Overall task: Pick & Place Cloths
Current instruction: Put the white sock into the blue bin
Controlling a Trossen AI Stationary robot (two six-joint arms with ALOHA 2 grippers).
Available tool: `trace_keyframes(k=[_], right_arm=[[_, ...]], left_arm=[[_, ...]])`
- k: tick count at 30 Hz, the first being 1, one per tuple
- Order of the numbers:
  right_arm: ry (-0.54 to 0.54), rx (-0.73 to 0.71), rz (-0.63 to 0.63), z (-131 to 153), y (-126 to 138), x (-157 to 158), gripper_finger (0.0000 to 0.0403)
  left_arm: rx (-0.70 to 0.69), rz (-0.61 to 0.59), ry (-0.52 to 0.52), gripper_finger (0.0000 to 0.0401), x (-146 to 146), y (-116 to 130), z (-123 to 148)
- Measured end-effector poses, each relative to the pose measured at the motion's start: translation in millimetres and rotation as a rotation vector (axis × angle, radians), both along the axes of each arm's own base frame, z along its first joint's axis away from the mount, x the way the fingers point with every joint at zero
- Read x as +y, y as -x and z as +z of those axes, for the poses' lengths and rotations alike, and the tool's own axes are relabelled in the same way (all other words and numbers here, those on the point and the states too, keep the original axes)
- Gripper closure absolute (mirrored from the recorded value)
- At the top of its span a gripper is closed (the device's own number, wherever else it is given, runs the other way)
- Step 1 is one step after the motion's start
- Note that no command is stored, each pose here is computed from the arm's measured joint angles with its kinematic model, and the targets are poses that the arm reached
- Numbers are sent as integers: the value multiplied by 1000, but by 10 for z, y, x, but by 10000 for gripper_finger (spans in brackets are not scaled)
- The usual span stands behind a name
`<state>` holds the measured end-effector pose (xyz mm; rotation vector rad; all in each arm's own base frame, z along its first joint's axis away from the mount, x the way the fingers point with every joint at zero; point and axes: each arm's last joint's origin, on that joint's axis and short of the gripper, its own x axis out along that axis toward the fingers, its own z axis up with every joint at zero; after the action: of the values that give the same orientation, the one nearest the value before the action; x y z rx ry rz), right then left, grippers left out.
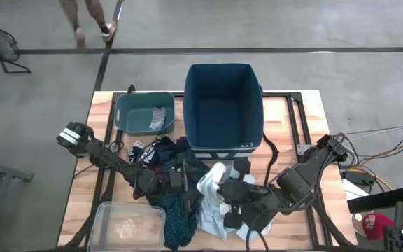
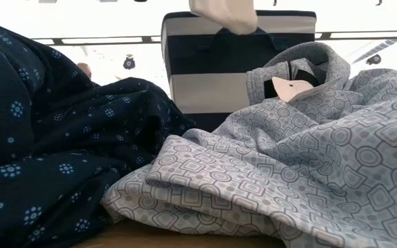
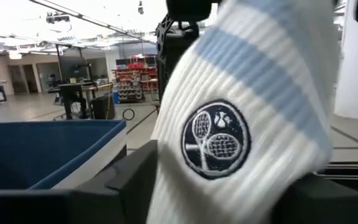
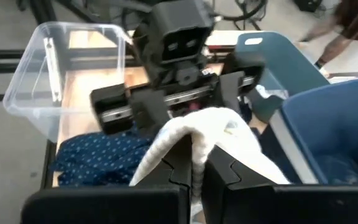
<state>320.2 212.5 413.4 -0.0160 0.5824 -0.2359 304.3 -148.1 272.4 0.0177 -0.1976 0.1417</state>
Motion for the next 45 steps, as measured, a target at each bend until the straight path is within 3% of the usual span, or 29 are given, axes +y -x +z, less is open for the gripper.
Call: trace_keyframes(k=[9,15,23,29,39,45], right_arm=[[38,59,-1,-206,-25,25,391],[54,128,-28,-332,28,26,349],[48,256,-133,-469,322,92,274],[43,298,-184,-688,521,252,239],[72,345,-286,-1200,678,331,222],[92,364,-338,-1415,715,293,236]], left_arm=[[25,-12,-17,383,-7,-4,-29],[21,-11,-19,376,-6,5,-13],[-10,9,-33,387,-16,118,143],[50,269,-36,377,126,390,432],[249,843,-53,380,582,900,782],[245,966,-14,383,927,1027,821]])
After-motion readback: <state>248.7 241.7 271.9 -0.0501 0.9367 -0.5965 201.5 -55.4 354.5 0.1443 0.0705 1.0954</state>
